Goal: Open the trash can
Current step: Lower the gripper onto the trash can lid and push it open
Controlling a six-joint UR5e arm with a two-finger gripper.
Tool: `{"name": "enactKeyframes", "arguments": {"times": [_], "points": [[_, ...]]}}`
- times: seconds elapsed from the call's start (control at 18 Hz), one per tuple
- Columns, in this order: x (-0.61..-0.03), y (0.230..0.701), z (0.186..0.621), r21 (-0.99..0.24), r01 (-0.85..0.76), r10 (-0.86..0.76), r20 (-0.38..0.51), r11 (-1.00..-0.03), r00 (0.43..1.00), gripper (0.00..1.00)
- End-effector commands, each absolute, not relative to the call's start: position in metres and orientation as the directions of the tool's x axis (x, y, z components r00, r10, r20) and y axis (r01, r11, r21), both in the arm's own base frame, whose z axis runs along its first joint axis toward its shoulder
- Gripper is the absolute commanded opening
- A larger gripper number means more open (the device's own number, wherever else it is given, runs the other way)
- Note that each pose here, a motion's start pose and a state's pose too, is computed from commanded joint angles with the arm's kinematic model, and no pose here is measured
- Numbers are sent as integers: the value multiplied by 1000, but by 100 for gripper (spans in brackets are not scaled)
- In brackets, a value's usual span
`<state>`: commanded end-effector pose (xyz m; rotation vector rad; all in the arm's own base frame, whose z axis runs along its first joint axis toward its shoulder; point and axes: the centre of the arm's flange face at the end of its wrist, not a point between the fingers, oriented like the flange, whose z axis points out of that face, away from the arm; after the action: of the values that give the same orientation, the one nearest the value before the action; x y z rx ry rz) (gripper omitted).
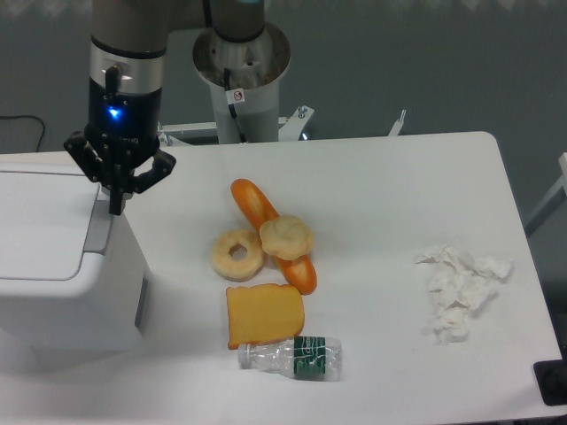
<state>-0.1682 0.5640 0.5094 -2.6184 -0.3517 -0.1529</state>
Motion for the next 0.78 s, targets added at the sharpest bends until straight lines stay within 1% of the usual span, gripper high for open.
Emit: {"name": "enactKeyframes", "arguments": {"times": [0.22, 0.78], "points": [[-174, 572, 500, -444, 285, 228, 178, -850, 957, 0], [-170, 573, 499, -440, 286, 229, 180, -851, 957, 0]]}}
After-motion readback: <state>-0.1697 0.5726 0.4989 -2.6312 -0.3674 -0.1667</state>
